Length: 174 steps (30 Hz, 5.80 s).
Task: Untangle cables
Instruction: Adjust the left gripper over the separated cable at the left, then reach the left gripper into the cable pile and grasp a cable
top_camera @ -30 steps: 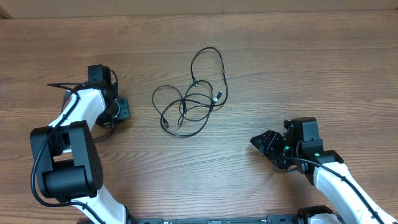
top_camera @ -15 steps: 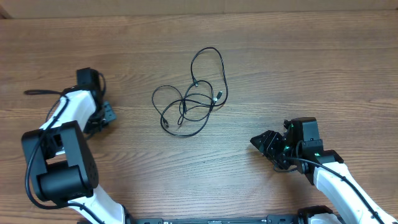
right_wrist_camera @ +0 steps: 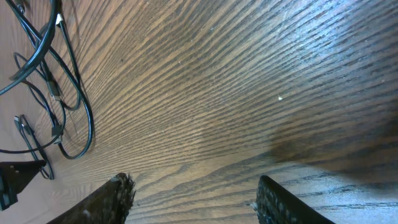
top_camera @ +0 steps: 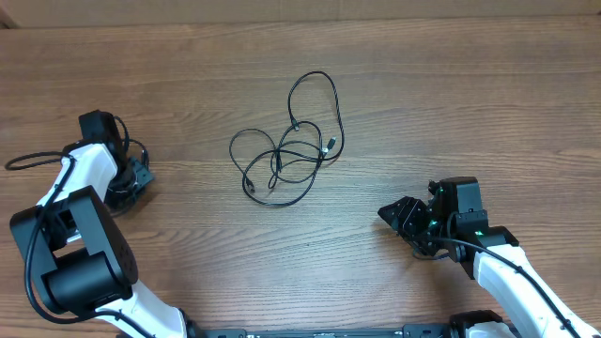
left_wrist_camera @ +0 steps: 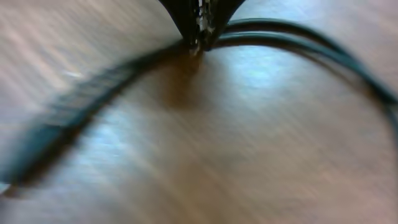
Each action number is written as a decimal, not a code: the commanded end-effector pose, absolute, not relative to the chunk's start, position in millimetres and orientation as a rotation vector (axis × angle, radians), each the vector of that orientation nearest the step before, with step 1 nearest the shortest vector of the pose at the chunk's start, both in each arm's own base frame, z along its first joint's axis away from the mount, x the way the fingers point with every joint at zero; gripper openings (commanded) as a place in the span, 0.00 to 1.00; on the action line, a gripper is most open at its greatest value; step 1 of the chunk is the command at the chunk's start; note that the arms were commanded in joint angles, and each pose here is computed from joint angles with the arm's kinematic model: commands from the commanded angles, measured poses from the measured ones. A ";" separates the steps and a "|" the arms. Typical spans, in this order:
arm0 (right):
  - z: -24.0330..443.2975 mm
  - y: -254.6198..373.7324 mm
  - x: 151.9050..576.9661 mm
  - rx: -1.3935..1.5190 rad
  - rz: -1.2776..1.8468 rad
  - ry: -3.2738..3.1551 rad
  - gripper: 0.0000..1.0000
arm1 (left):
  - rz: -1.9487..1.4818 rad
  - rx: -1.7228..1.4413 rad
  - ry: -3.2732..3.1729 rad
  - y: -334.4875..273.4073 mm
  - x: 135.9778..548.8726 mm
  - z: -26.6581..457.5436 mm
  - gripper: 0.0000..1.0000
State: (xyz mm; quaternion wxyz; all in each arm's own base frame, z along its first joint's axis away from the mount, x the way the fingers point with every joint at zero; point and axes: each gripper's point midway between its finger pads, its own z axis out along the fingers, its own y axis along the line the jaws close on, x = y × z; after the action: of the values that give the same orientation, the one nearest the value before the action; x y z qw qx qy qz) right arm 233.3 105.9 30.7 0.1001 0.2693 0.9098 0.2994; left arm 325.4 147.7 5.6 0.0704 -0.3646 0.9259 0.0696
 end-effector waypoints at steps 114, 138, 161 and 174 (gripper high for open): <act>32.5 105.7 235.1 0.783 0.891 2.680 0.66 | -0.734 0.837 2.617 -169.2 376.3 71.2 0.72; 32.1 105.6 234.3 0.785 0.889 2.684 0.67 | 0.002 0.152 2.990 -77.4 271.8 150.2 0.77; 32.8 105.8 235.8 0.781 0.892 2.677 0.67 | -0.324 0.694 2.446 -164.1 325.3 70.6 0.84; 32.8 105.8 235.8 0.781 0.892 2.677 0.67 | -0.535 0.636 2.256 -197.6 346.9 176.4 0.04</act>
State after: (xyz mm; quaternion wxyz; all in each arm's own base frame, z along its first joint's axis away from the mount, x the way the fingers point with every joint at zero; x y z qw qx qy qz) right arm 233.8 106.2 31.2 0.1015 0.2682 0.9097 0.3003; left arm 328.3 -168.4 79.0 0.2697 0.2432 0.9218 -0.1355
